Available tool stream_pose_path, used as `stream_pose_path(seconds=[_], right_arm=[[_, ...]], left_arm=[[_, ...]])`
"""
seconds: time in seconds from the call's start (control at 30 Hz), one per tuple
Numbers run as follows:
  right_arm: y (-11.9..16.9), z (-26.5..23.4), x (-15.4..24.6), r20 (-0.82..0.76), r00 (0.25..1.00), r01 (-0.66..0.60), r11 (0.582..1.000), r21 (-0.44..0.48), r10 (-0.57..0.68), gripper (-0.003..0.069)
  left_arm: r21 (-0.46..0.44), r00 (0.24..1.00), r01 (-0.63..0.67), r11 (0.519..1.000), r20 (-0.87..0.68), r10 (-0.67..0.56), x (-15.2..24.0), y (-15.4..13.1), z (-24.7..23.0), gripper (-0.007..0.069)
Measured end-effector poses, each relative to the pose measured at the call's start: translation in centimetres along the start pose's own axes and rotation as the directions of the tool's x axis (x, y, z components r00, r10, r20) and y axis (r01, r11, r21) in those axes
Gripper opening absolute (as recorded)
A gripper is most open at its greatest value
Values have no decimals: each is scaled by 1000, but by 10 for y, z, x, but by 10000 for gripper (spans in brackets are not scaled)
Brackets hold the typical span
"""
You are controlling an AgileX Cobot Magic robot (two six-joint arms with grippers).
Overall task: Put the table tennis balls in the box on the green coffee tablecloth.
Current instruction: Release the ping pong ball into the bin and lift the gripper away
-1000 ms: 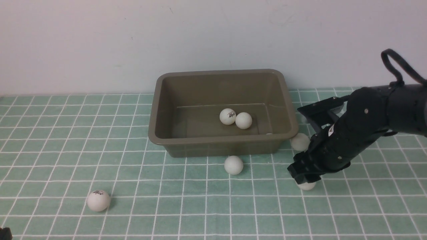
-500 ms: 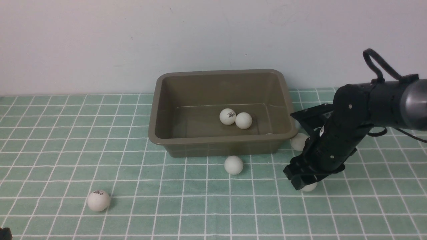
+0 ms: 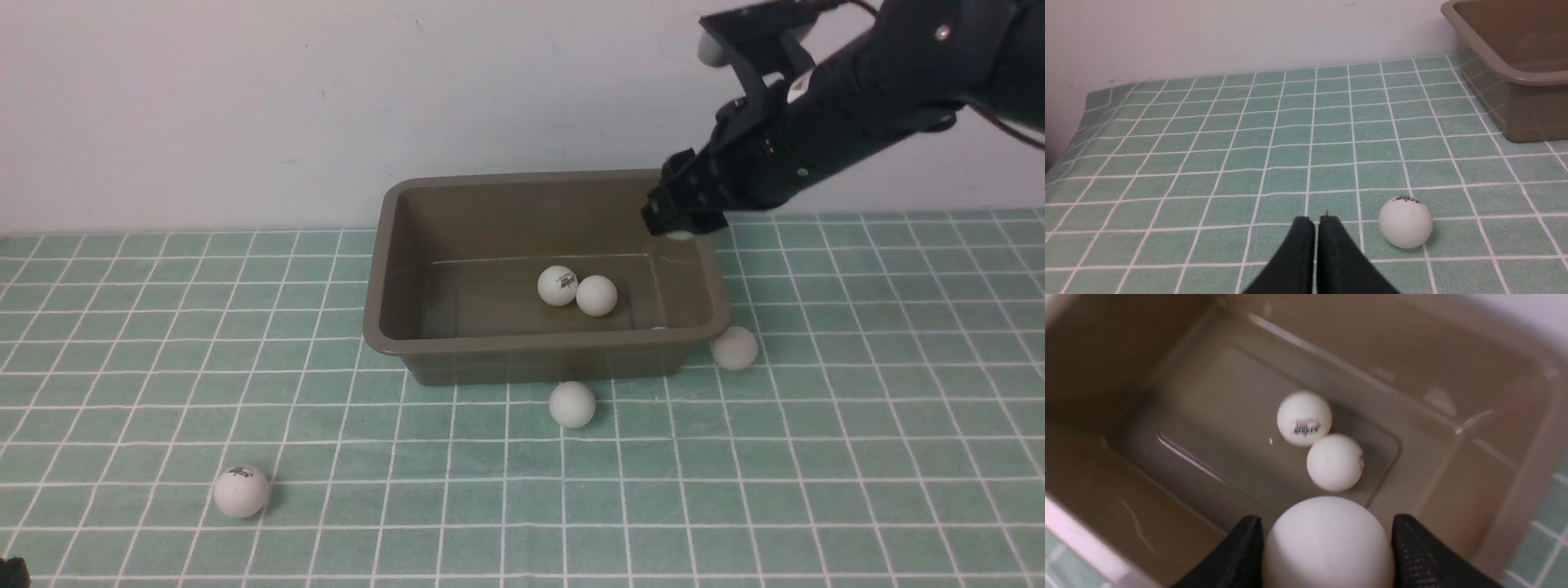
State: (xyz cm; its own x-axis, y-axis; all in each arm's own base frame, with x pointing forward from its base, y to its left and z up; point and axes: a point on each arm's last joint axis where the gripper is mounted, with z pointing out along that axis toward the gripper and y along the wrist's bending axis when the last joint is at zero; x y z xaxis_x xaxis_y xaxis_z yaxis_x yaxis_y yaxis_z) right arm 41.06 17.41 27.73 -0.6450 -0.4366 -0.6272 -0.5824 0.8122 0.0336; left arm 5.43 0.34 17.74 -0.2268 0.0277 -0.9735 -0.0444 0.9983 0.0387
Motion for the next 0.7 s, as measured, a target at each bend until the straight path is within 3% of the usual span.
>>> stream_pose_path(seconds=[0.2,0.33,0.47,0.7], right_arm=[[-5,54,12,-128,991,17,997,-69,-26,371],[-6,68,13,-136,990,14,996,-88,-25,456],[-4,63,7,-142,989,18,994,-104,-33,526],[-4,21,-24,-160,976,128,986,-107,-145,528]], left_arm=[[0,1000,0,1000,0,0,0,0,0,-4],[0,1000,0,1000,0,0,0,0,0,-4],[0,1000,0,1000,0,0,0,0,0,-4],[0,1000,0,1000,0,0,0,0,0,-4]])
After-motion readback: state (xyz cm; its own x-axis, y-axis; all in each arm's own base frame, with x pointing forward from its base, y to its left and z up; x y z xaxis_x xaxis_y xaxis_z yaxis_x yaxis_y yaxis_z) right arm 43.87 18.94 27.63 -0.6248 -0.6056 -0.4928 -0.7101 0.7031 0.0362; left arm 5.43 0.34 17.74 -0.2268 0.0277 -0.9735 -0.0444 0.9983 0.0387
